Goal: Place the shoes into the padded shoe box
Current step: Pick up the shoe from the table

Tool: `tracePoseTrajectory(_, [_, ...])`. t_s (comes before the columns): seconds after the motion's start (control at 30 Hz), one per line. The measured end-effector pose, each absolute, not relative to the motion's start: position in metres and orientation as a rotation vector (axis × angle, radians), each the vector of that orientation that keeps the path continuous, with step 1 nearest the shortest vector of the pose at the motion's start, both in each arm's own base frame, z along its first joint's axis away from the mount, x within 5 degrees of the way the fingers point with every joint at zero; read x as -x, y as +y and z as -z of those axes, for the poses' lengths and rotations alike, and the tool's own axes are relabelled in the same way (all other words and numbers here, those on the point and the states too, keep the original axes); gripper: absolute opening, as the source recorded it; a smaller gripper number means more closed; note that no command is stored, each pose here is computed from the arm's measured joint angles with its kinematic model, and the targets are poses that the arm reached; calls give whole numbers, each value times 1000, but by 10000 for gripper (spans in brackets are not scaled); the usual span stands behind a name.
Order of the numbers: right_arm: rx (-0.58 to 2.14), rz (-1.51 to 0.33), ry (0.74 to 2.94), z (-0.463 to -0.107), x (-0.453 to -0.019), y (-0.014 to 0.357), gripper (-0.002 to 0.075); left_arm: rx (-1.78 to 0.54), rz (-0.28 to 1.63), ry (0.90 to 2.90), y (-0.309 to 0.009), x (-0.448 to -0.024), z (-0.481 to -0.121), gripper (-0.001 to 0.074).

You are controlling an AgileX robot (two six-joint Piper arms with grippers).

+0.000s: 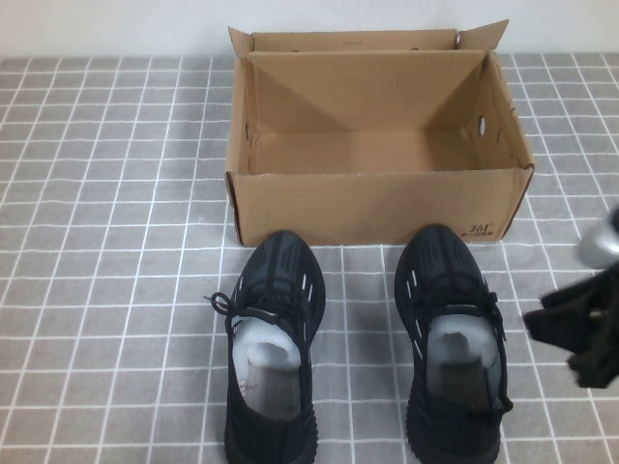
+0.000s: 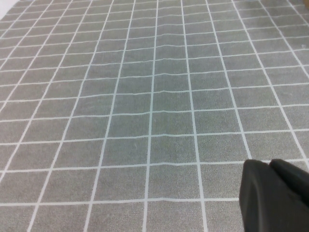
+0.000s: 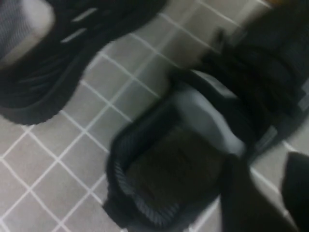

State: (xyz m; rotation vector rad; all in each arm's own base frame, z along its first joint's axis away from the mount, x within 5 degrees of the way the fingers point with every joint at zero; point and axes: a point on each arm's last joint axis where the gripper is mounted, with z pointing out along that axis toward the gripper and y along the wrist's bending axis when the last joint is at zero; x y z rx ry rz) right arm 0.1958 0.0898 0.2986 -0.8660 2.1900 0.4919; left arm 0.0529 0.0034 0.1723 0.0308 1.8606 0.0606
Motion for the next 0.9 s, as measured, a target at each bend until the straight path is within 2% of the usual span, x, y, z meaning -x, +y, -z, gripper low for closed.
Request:
tracePoseTrajectory(0.03, [913,-462,2174,-299,-198,95,382,-31,-61,1861,3,-53,-172,-6])
tracePoseTrajectory(0.1, [1009,-400,2146,-297,-202,104,438,-31,-61,1861,3,-53,-172,-6])
tracePoseTrajectory(0.23, [1184,-302,2083,-289,-209,126,442,-31,-61,1863,3,-53,-172,-6])
tracePoseTrajectory(0.5, [1189,-136,1993,-263,-243,145,441,-31,-61,1863,3,-53,-172,-6])
tracePoseTrajectory(0.57, [1183,-132,2011,-255,-248,147,401,-31,-61,1863,3,-53,-172,-6])
tracePoseTrajectory(0.6, [1184,-133,2020,-252,-250,148,344,-31,-61,1863,3,-53,-172,-6])
tracePoseTrajectory(0.67, [1180,-141,2033,-250,-251,149,187,-31,-61,1863,3,-53,-172,-6])
tracePoseTrajectory(0.73, [1153,-170,2052,-250,-250,149,-7,-31,-61,1863,3,-53,-172,-6])
tracePoseTrajectory(0.9, [1185,-260,2102,-262,-248,155,-6,-31,-61,1863,3,-53,-172,-6])
